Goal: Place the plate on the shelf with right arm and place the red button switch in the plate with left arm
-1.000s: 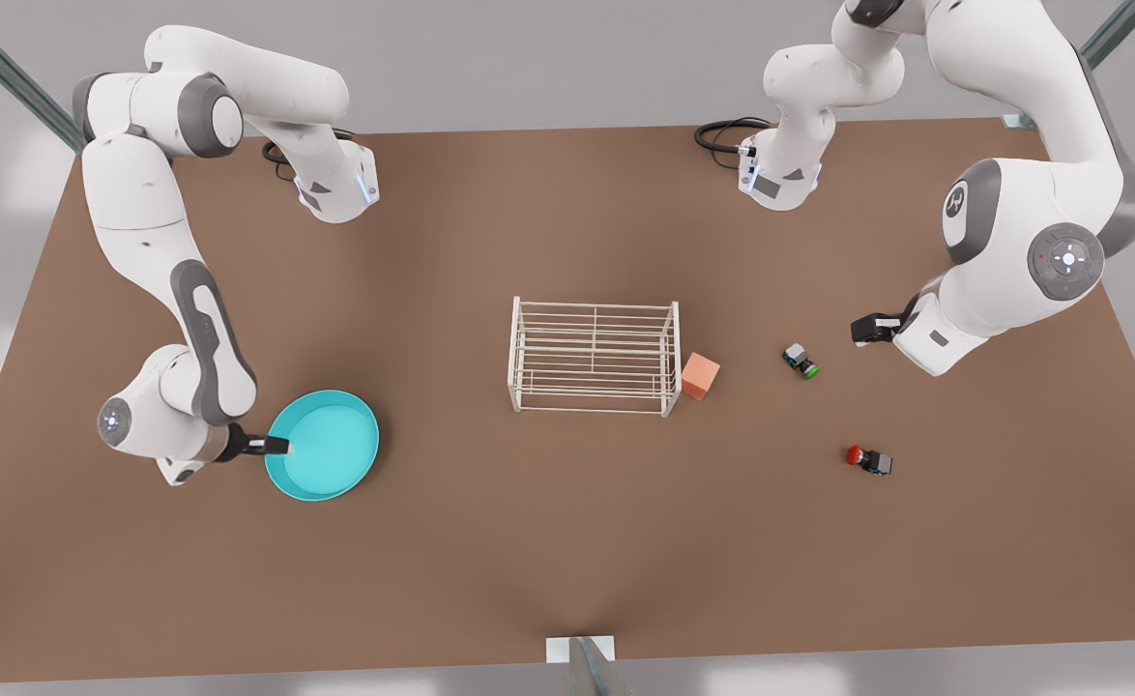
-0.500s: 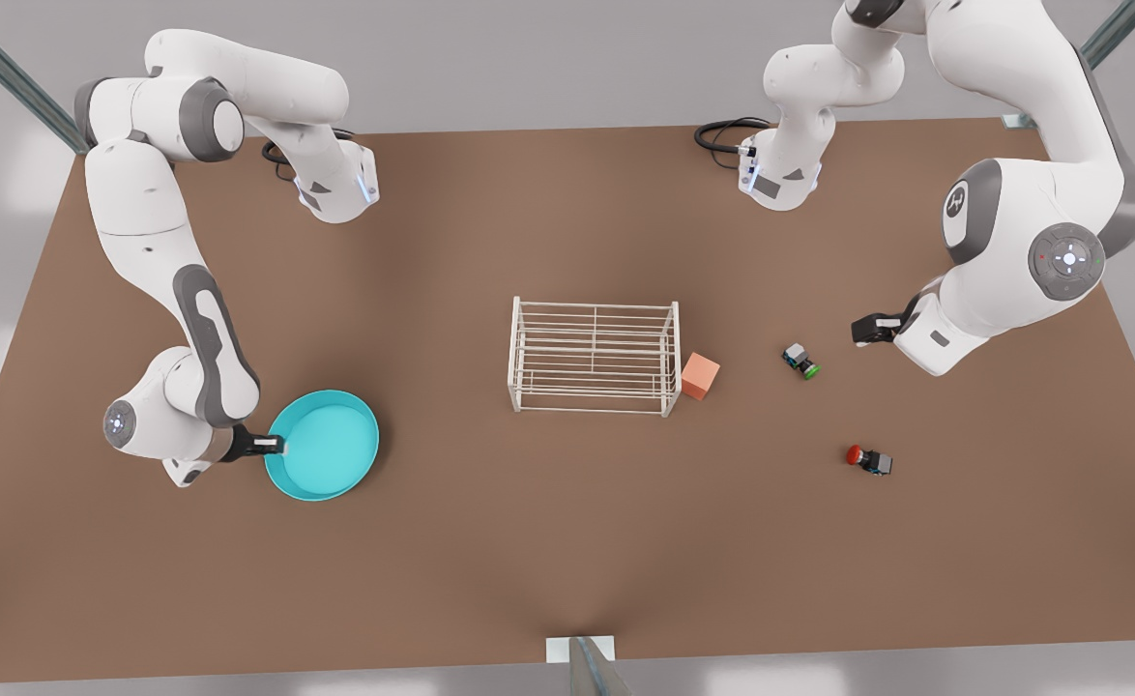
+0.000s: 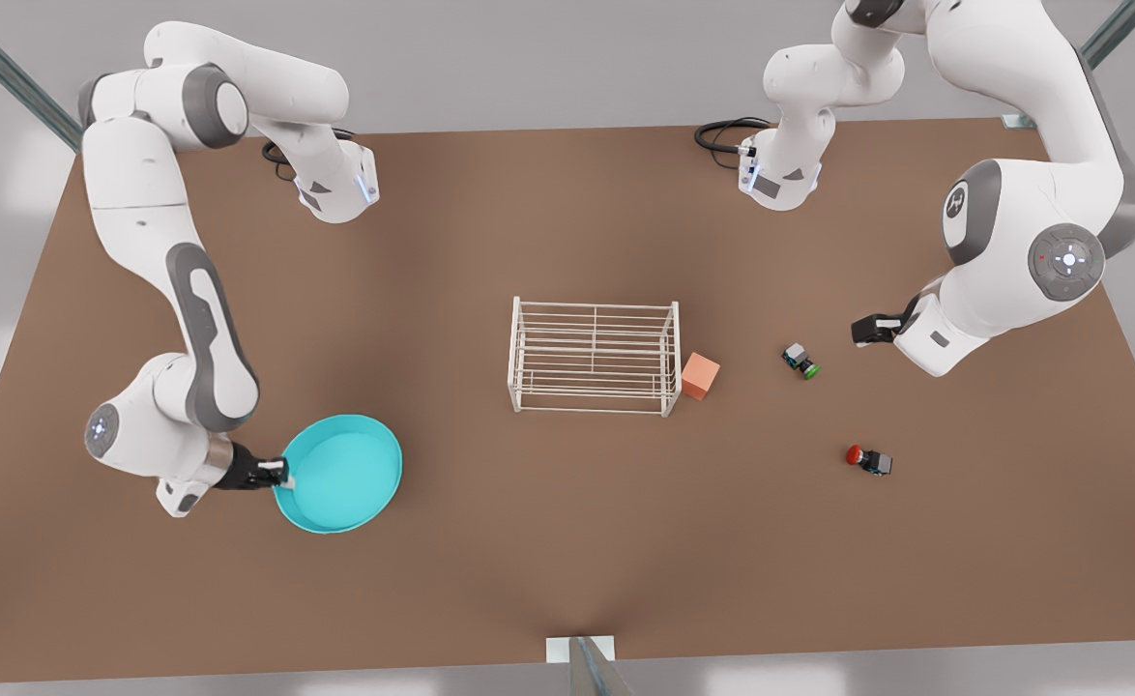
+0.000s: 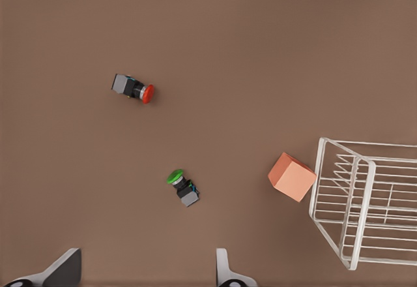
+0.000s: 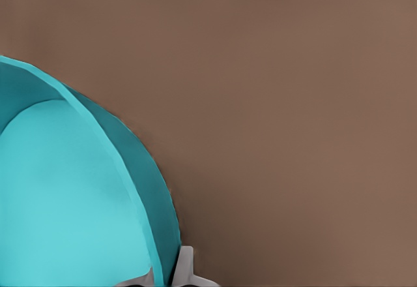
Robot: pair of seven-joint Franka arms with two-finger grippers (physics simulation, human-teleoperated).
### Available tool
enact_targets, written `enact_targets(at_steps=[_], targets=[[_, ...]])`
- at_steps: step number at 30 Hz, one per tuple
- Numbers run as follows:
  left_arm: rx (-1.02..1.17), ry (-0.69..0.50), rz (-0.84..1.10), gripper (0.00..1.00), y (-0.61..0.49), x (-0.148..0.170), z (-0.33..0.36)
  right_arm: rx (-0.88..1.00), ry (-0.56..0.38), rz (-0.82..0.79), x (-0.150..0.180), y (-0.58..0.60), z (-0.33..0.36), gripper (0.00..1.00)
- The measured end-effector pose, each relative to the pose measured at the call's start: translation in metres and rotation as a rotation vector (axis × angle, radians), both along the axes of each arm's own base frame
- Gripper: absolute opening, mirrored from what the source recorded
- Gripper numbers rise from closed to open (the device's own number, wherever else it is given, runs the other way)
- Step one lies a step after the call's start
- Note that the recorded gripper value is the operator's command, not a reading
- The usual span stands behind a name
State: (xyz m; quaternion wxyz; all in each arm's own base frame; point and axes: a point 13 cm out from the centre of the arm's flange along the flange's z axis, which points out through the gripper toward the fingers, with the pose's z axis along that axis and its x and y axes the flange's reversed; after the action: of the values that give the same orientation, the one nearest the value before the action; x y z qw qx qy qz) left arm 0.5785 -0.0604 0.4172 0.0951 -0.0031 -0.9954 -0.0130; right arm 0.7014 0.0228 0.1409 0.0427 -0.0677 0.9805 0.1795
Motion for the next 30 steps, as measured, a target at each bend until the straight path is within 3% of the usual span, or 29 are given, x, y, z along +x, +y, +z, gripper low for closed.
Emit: enact_targets(at_steps=[4, 8, 23, 25, 30], targets=[[0.003, -0.001, -0.001, 1.0, 0.0, 0.0, 0.0, 0.112, -0.077, 0.075, 0.026, 0.09, 0.054, 0.21], [0.004, -0.003, 0.0, 1.0, 0.0, 0.001, 0.0, 0.169, -0.1, 0.16, 0.022, 0.193, 0.089, 0.21], [0.005, 0.019, 0.023, 1.0, 0.012, 0.007, -0.018, 0.206, -0.02, 0.327, -0.077, 0.433, 0.103, 0.21], [0.004, 0.041, 0.05, 1.0, 0.022, 0.026, -0.058, 0.202, -0.003, 0.345, -0.094, 0.452, 0.096, 0.21], [0.024, -0.027, 0.21, 1.0, 0.074, 0.131, -0.168, 0.168, 0.046, 0.403, -0.142, 0.489, 0.073, 0.21]])
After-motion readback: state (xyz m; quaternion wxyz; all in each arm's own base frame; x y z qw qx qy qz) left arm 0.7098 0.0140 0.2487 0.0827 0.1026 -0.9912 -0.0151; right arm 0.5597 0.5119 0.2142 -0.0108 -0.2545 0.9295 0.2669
